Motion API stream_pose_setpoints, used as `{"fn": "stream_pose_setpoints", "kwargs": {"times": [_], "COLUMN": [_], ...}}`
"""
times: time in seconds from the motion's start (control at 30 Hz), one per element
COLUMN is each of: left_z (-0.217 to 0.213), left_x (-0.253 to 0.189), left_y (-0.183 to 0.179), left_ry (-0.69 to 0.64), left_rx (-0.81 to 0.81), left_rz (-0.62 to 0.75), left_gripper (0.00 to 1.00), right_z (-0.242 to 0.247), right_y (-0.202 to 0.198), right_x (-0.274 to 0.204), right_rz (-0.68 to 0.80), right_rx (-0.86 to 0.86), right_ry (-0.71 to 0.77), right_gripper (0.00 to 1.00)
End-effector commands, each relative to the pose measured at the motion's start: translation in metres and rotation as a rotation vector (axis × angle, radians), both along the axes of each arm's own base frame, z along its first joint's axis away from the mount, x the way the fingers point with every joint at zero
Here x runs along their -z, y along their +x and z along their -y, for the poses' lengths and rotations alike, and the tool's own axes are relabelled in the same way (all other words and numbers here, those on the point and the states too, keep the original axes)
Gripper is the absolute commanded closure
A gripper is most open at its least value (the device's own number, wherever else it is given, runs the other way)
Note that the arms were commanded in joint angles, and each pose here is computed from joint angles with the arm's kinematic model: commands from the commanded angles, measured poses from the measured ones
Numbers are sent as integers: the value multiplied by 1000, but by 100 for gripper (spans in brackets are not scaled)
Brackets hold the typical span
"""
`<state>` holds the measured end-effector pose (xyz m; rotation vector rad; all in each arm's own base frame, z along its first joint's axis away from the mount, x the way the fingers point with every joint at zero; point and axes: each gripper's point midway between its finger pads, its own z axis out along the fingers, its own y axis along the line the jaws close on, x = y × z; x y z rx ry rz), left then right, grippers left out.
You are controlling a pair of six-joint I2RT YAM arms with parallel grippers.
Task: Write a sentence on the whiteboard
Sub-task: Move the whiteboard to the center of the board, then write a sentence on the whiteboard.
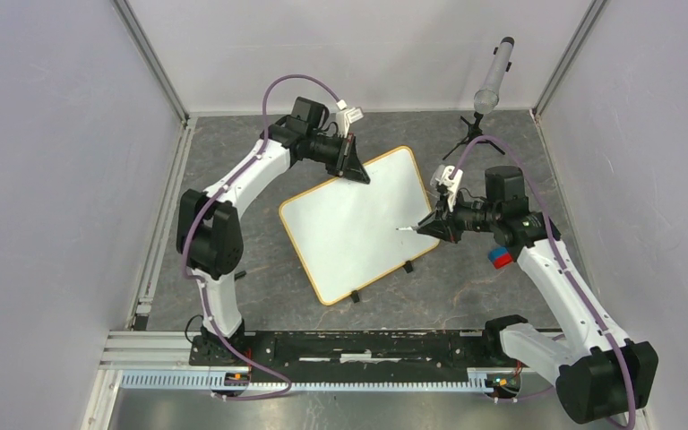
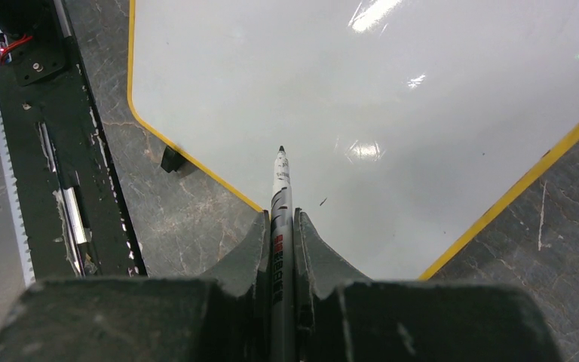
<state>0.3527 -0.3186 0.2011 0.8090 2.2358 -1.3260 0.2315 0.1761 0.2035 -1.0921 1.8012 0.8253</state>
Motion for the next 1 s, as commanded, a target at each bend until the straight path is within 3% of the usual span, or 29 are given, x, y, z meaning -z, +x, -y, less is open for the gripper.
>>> {"fn": "stream_pose_setpoints", "kwargs": {"times": [0.0, 0.37, 0.7, 0.97], "left_z": [20, 30, 5, -59], "left_x": [20, 36, -22, -65], "left_y": [-28, -48, -22, 7], "left_ry": [43, 69, 84, 78], "left_rx": [121, 225, 117, -74], "left_rz": [-31, -55, 102, 177], "left_gripper": [88, 89, 42, 4], "right_z": [-6, -11, -18, -30], "right_y": [-3, -4, -6, -2], "right_x": [-12, -12, -20, -34], "right_rz": [36, 38, 63, 126], "right_rx": [-30, -47, -66, -93], "right_ry": [20, 20, 17, 15], "right_gripper": [100, 100, 100, 100]}}
